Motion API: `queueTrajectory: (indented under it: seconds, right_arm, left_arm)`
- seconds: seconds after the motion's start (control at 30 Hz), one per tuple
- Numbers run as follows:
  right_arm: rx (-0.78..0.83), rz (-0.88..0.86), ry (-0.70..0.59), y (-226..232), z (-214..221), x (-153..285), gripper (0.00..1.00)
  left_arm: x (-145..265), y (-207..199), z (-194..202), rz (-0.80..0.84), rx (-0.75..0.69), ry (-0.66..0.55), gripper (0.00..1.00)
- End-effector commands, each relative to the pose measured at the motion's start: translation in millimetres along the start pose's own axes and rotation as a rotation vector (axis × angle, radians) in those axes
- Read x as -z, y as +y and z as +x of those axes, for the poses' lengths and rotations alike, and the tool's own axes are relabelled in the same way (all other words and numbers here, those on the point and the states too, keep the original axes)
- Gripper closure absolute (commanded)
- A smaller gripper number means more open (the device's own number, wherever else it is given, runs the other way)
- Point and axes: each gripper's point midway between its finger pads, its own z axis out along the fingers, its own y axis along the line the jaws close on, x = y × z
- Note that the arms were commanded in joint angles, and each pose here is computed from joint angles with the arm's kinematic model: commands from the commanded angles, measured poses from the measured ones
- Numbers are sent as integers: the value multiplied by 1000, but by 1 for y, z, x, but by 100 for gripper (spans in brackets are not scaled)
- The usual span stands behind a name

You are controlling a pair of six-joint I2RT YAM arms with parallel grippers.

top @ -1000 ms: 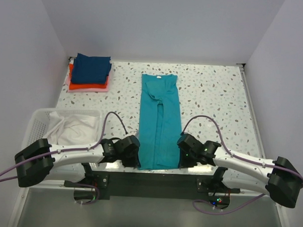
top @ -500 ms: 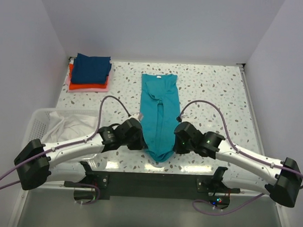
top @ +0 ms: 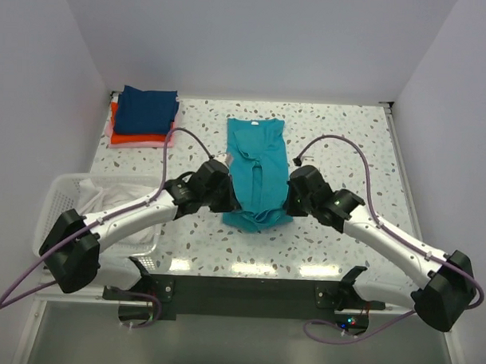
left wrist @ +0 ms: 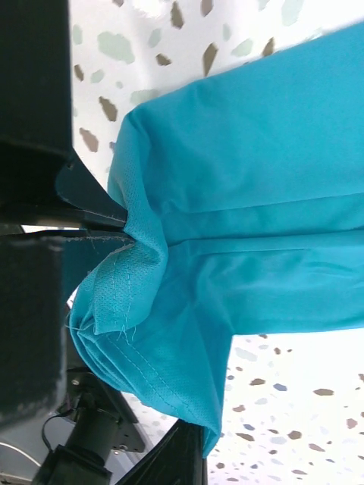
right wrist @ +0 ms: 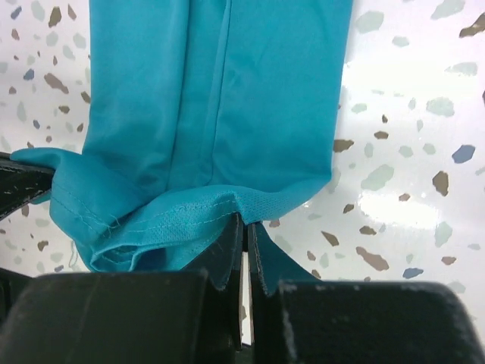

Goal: Fold and stack the t-shirts
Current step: Fold the tshirt

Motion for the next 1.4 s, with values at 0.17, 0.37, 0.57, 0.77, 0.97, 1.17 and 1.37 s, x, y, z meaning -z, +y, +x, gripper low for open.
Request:
queueTrajectory:
  seconds: [0.17,0.37,0.57,0.77,0.97,1.17,1.37]
  right_arm:
    - [1,-31,-109,9,-61,-6,100]
    - [-1,-40,-104,9,-77,-18,100]
    - [-14,-39,-98,7,-93,-31,100]
    - [-34,-41,-96,1,-108,-42,100]
    - [-39,-49,-77,-5,-118,-55,100]
    - [-46,-61,-36,-6,-123,-77,100]
    - [-59,-54,-18,-13,-129,-95,100]
  left_arm:
    - [-6,-7,-60,26,-19,-86,100]
    - [-11,0,-89,4,-19,-119,100]
    - [-21,7,-107,-21,-22,-119,100]
    - [-29,16,-122,-39,-12,-116,100]
    - [-40,25,-134,-41,-3,-101,100]
    - [-56,37,-140,-42,8,-72,100]
    - [-71,49,-147,-52,10,-56,100]
